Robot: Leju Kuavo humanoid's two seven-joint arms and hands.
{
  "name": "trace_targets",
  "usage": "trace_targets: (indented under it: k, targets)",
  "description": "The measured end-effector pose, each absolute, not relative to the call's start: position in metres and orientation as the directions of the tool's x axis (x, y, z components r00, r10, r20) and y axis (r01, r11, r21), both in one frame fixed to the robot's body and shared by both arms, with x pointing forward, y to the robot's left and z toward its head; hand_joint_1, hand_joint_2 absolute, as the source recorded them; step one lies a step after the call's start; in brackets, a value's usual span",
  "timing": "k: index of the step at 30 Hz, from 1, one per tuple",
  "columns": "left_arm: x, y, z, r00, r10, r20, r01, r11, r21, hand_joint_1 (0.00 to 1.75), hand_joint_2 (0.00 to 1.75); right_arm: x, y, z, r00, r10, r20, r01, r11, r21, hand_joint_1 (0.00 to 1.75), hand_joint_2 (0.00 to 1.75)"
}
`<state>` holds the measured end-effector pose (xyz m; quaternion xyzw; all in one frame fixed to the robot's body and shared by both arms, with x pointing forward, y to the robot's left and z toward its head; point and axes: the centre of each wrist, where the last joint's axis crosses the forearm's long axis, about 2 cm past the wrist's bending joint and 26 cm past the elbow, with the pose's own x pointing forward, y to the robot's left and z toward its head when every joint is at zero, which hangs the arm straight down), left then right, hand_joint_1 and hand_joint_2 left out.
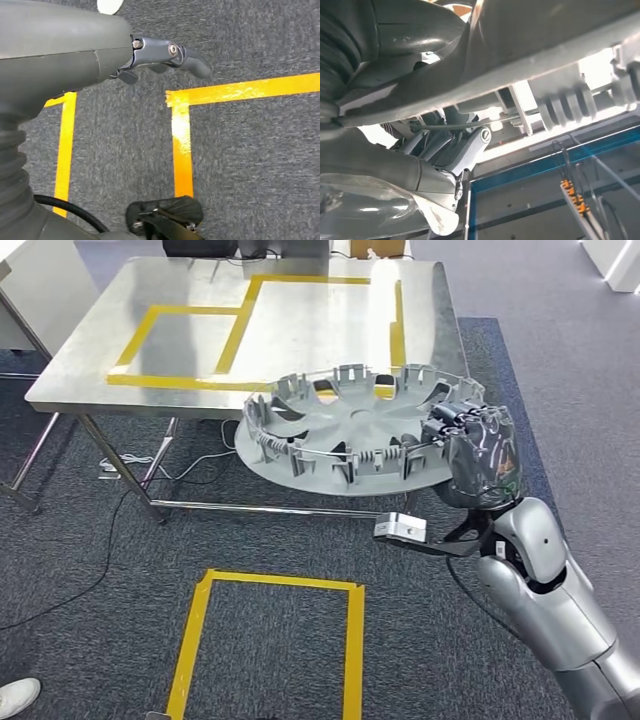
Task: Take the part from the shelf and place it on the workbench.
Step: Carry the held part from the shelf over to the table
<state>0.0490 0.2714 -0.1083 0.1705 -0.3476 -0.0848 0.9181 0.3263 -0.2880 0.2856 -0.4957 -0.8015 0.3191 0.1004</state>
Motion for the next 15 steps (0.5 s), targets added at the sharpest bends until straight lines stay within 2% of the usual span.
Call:
trace_targets:
  k: [15]
  targets:
    - [0.043,0.266,-0.109,0.742,-0.293,0.603,0.068,0.927,0.368,0.0,1.75,0.317,-0.298,0.269,-0.473,0.871,-0.134,0.705,0.282,-0.651,1.75,1.75]
